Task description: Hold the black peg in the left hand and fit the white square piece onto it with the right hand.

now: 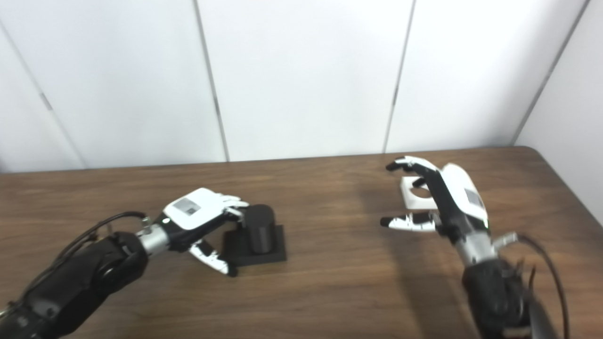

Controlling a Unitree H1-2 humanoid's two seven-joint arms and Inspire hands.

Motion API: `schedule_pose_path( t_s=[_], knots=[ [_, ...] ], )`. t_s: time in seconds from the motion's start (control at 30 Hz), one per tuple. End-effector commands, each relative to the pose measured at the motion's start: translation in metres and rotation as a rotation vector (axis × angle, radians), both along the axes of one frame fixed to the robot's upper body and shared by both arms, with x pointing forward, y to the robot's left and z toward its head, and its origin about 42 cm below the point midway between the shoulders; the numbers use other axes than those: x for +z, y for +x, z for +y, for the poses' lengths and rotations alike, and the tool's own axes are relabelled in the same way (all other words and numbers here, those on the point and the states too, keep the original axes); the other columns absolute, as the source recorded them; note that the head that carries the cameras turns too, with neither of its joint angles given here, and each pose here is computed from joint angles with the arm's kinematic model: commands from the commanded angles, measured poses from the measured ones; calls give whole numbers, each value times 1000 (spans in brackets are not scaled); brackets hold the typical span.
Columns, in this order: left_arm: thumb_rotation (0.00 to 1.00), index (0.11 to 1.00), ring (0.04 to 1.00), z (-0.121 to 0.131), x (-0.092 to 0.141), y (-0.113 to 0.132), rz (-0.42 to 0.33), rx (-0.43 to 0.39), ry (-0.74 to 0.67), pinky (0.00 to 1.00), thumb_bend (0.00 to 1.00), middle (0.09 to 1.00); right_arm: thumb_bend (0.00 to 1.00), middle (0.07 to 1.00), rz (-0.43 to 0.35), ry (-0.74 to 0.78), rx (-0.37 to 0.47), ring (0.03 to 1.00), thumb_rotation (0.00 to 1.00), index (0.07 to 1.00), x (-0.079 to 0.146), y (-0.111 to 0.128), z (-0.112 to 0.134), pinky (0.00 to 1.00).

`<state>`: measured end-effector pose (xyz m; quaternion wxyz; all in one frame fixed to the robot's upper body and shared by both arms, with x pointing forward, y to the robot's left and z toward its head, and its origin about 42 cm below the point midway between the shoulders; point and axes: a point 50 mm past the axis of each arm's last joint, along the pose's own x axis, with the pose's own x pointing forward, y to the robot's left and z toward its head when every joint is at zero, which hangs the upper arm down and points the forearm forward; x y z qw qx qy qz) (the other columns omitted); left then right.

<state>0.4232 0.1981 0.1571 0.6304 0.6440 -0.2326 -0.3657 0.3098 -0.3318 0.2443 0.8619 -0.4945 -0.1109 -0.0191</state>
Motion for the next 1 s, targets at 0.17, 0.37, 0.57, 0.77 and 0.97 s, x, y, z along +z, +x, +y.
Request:
schedule_pose_path(
  t_s=[0.17,0.37,0.57,0.77,0.97],
  knots=[
    [69,492,866,27,-68,-46,200,-88,225,804,523,864,865,935,129,-305,-7,871,158,839,60,17,-18,701],
    [65,492,842,38,-71,-48,199,-85,216,791,523,851,923,940,158,-468,-91,889,139,843,74,36,-24,737],
    [64,492,849,49,-78,-49,203,-72,216,800,523,863,898,971,186,-508,-149,929,133,855,71,59,-26,802],
    [71,493,867,59,-86,-48,201,-65,220,840,522,883,892,973,214,-516,-172,931,113,859,63,80,-29,792],
    [74,494,884,63,-91,-49,183,-72,219,858,521,893,880,970,236,-496,-204,921,106,862,53,95,-32,751]
  ],
)
